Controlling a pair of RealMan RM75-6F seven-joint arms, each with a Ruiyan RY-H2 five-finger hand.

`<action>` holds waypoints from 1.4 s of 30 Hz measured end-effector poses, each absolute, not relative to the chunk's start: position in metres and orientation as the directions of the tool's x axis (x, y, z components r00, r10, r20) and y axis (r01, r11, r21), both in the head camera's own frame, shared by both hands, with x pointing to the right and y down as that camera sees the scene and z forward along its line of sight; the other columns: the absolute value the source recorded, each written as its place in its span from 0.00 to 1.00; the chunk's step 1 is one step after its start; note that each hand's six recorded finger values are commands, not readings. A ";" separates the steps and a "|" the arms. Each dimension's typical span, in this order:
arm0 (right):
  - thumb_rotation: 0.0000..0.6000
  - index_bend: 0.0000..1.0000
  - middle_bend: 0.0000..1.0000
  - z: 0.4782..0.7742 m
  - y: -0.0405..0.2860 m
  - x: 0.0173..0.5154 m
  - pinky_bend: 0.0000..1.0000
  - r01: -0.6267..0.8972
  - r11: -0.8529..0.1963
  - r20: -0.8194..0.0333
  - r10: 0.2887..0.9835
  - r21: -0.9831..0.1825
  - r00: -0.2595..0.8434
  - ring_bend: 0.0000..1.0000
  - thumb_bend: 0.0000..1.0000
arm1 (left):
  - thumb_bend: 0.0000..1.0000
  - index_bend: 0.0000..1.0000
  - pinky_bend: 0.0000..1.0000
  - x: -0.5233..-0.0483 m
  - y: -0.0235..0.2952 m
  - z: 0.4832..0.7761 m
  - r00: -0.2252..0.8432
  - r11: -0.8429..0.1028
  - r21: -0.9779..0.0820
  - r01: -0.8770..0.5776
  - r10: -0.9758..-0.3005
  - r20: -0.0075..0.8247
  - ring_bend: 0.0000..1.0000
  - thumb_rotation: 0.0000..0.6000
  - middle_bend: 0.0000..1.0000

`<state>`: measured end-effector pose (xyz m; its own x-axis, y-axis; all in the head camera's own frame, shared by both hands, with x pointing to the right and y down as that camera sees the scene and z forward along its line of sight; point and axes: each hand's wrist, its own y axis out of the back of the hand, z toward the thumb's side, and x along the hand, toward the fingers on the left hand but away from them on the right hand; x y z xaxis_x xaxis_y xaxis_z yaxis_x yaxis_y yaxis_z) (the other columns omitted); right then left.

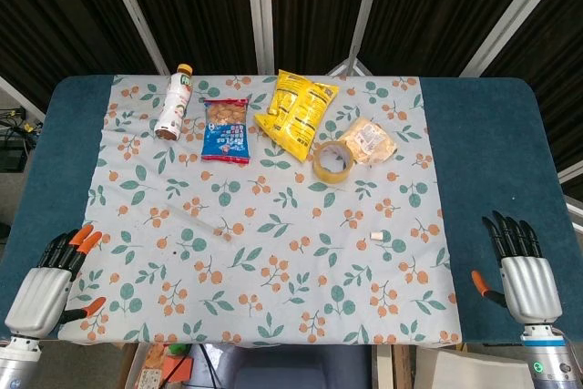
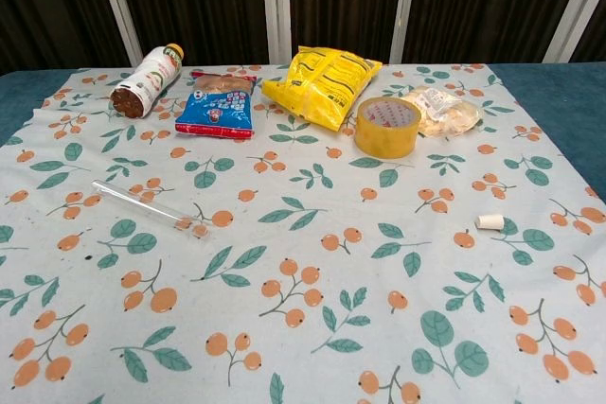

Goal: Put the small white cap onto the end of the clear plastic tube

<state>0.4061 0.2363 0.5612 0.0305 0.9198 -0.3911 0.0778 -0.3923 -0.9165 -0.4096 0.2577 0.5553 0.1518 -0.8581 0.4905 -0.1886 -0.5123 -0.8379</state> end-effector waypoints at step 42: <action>1.00 0.00 0.00 0.570 0.233 0.408 0.00 0.116 -0.402 -0.403 0.915 -0.908 0.016 0.00 0.35 | 0.31 0.44 0.00 -0.292 0.111 0.686 0.358 -0.566 -0.797 0.209 -0.714 0.601 0.00 1.00 0.36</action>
<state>0.4081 0.2333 0.5696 0.0157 0.9150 -0.4033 0.1160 -0.4022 -0.9081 -0.2918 0.1112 0.6864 0.3580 -0.7144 0.6013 0.2091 -0.5663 -0.7973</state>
